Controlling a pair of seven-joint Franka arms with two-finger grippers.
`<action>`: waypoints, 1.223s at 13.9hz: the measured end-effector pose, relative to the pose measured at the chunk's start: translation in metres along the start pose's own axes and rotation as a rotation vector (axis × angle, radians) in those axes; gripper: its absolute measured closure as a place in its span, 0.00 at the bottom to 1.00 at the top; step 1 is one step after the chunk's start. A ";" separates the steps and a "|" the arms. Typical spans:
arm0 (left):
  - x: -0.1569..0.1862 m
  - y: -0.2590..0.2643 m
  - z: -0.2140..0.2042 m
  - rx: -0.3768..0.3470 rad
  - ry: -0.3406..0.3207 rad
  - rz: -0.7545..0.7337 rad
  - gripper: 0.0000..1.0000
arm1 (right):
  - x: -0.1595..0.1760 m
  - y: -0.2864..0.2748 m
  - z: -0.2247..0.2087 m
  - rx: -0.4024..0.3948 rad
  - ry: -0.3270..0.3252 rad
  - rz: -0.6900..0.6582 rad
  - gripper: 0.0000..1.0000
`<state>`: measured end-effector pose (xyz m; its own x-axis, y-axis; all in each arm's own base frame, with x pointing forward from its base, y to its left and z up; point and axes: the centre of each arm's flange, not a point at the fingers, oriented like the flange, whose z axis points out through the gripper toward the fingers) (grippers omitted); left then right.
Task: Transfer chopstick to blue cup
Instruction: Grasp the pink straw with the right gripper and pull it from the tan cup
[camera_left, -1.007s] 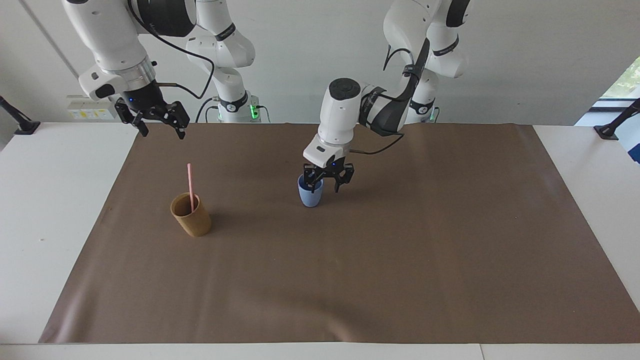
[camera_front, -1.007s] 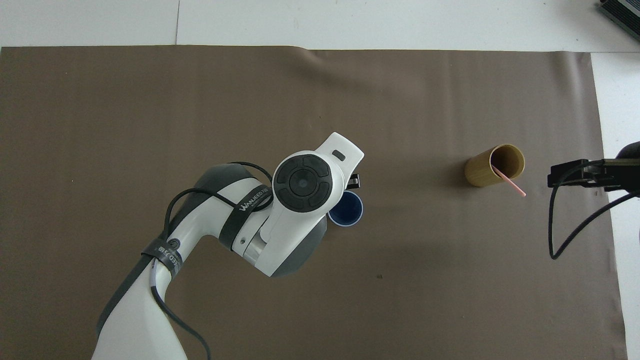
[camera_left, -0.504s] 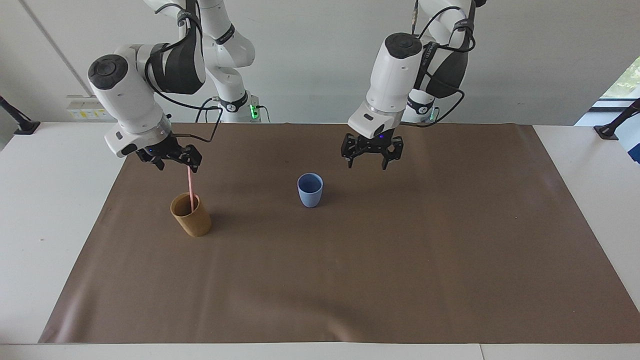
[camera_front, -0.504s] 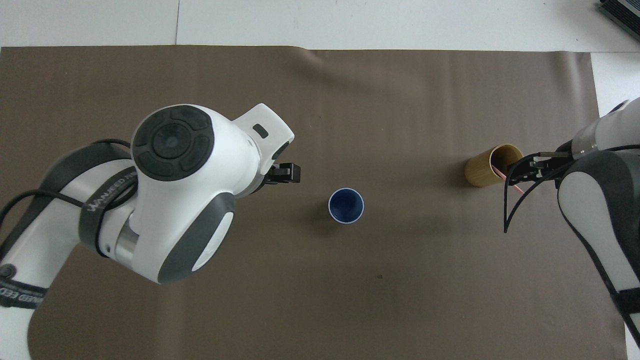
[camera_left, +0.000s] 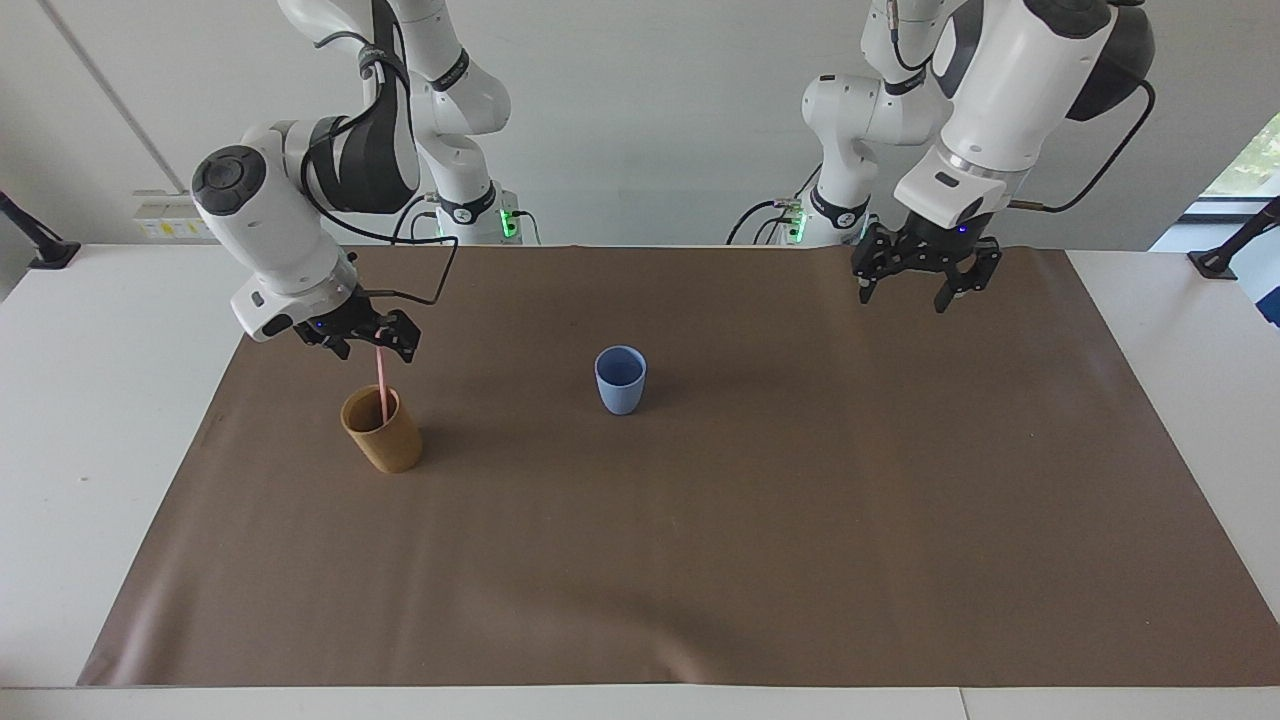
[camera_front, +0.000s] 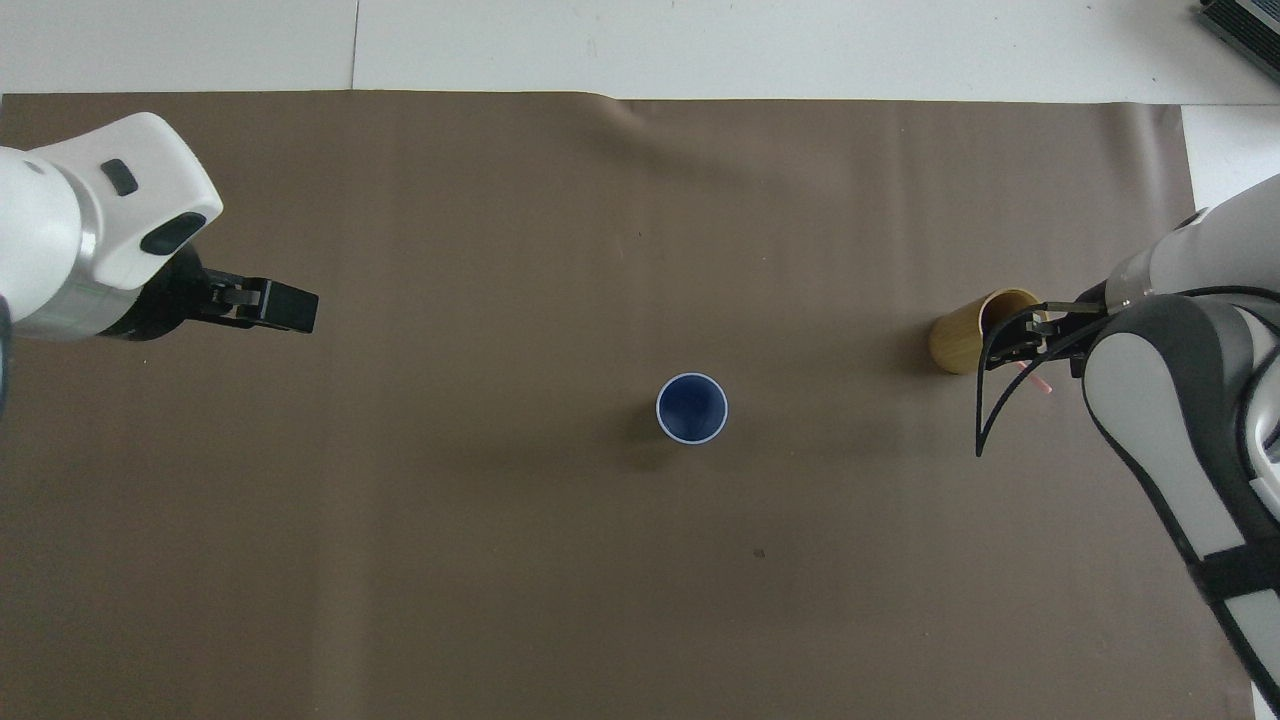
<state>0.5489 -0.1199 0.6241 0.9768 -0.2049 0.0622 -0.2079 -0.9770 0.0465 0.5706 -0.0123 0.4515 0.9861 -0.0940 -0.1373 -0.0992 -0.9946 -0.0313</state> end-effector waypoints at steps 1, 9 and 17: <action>-0.004 -0.021 -0.009 0.002 -0.015 0.001 0.00 | -0.001 0.001 0.005 -0.001 -0.012 -0.001 0.04; -0.029 -0.070 -0.028 -0.006 -0.093 -0.001 0.00 | -0.004 0.006 0.009 0.000 -0.024 -0.003 0.56; -0.032 -0.068 -0.033 0.014 -0.087 0.006 0.00 | -0.004 0.006 0.008 0.000 -0.022 -0.003 0.92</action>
<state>0.5303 -0.0452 0.6524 0.9764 -0.2146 -0.0240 -0.2138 -0.9764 0.0322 0.5653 -0.0178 0.4439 0.9832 -0.0898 -0.1591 -0.0959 -0.9949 -0.0315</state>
